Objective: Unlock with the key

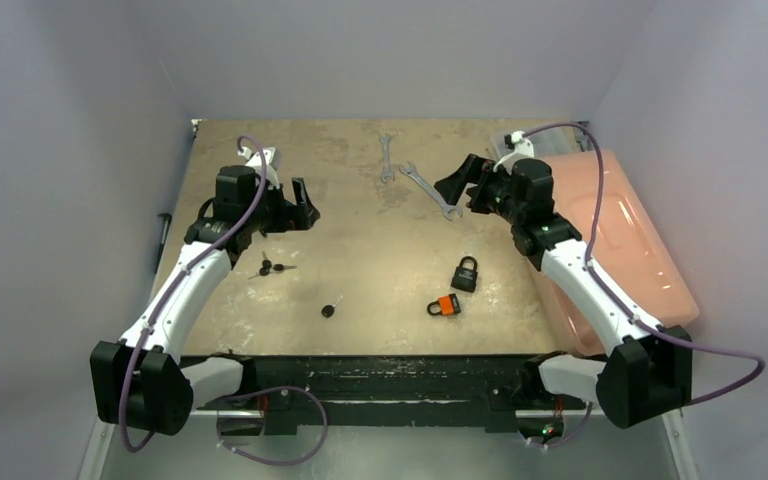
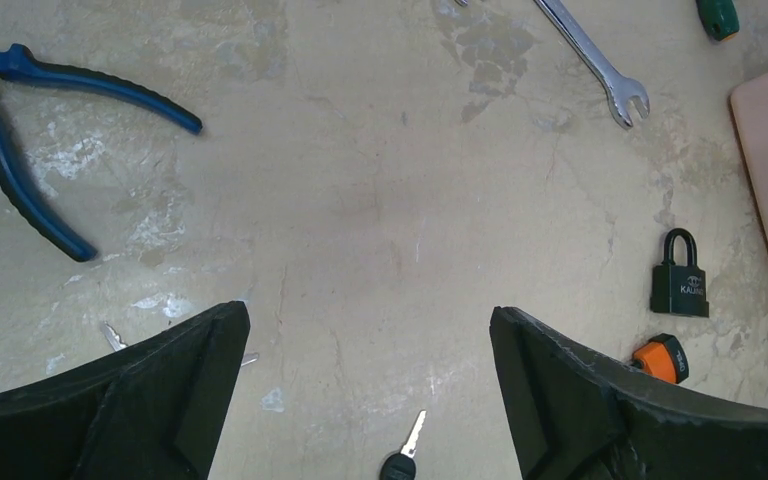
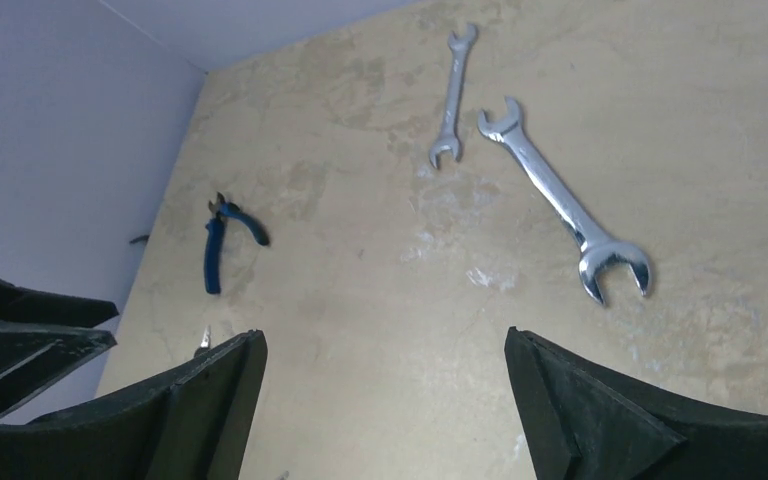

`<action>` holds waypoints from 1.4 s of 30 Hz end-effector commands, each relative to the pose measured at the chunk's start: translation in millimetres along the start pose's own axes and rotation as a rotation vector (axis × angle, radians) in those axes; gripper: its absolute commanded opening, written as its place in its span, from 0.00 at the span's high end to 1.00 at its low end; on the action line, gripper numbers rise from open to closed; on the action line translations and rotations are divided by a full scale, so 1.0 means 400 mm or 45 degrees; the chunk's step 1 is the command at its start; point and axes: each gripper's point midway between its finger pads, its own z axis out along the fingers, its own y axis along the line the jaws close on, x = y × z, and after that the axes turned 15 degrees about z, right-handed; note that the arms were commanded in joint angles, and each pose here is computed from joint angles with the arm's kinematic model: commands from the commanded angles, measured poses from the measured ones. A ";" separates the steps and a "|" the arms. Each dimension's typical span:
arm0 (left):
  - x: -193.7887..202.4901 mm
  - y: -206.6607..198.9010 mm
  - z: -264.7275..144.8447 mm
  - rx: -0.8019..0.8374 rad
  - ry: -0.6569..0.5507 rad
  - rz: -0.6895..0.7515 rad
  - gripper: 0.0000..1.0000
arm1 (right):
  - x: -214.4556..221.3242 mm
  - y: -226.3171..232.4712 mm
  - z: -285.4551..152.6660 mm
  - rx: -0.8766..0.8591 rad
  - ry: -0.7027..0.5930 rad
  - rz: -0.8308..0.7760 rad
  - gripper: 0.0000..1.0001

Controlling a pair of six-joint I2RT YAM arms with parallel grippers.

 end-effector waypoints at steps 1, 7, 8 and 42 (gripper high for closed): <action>-0.023 -0.019 -0.010 0.038 -0.062 0.033 0.01 | 0.034 -0.023 0.006 0.125 0.126 0.077 0.01; -0.032 -0.030 -0.017 0.064 -0.082 0.039 0.01 | 0.081 -0.059 -0.008 0.227 0.200 0.078 0.01; -0.033 -0.033 -0.019 0.071 -0.084 0.041 0.01 | 0.088 -0.059 -0.011 0.232 0.207 0.056 0.01; -0.021 -0.047 -0.015 0.057 -0.062 0.062 0.18 | 0.448 -0.264 -0.196 0.893 0.393 0.022 0.05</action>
